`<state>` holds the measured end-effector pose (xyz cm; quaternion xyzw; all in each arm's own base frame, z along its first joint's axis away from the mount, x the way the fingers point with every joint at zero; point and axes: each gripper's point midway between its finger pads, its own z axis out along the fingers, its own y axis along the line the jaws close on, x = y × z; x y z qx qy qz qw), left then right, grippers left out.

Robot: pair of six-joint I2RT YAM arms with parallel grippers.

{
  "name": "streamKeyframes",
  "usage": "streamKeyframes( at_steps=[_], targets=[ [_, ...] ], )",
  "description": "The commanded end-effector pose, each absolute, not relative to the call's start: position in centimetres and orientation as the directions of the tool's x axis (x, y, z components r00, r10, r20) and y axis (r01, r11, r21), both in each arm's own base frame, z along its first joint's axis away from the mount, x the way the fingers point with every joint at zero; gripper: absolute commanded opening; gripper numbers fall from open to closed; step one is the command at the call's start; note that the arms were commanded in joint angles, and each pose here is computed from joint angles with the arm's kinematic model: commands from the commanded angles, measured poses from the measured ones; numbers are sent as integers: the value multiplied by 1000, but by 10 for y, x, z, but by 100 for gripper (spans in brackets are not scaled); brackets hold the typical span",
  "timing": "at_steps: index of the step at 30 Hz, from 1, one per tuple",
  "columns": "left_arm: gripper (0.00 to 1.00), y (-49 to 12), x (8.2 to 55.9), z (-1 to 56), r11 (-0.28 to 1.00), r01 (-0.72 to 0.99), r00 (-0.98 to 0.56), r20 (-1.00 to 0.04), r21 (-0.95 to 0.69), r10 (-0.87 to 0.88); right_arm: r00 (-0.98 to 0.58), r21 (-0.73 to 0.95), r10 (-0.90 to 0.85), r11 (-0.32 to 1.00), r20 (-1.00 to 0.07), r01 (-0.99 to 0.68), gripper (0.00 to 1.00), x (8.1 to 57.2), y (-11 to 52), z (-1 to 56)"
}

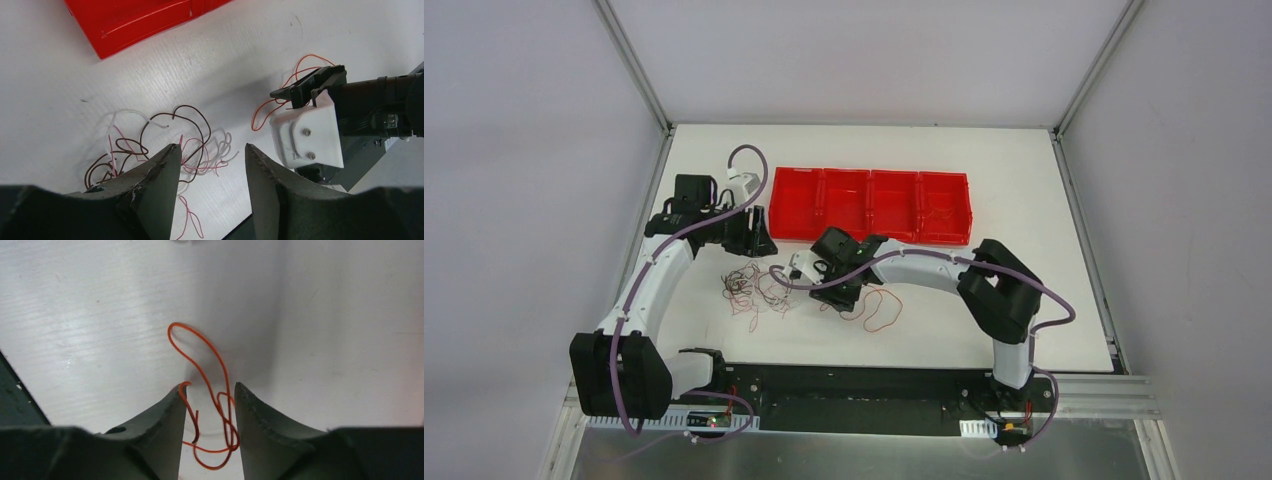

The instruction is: Untangle the cables

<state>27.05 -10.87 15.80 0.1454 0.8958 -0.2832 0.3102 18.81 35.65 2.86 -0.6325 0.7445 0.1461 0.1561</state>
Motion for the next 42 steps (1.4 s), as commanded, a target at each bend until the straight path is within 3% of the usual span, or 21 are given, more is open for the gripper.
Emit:
streamKeyframes(
  at_steps=[1, 4, 5, 17, 21, 30, 42],
  targets=[
    [51, -107, 269, 159, 808, 441, -747, -658, -391, 90, -123, -30, -886, 152, -448, -988, 34, 199, 357, 46],
    [51, -107, 268, 159, 809, 442, -745, -661, -389, 89, -123, -40, -877, 160, -464, -986, 5, 203, 350, 65],
    [51, -106, 268, 160, 809, 442, -743, -663, -388, 88, -129, -43, -868, 171, -480, -984, 0, 207, 348, 76],
    [53, -113, 264, 168, 773, 501, -712, -693, -389, 113, -339, 56, -481, 511, -808, -858, 0, 305, 267, 278],
    [54, -115, 265, 166, 769, 495, -724, -682, -404, 107, -322, 7, -384, 633, -865, -774, 0, 351, 231, 306],
    [54, -112, 266, 166, 782, 486, -722, -684, -391, 107, -352, 3, -280, 778, -893, -628, 0, 428, 177, 293],
    [53, -111, 262, 156, 785, 472, -742, -662, -402, 107, -346, -145, -411, 795, -843, -589, 0, 463, 135, 226]
  ],
)
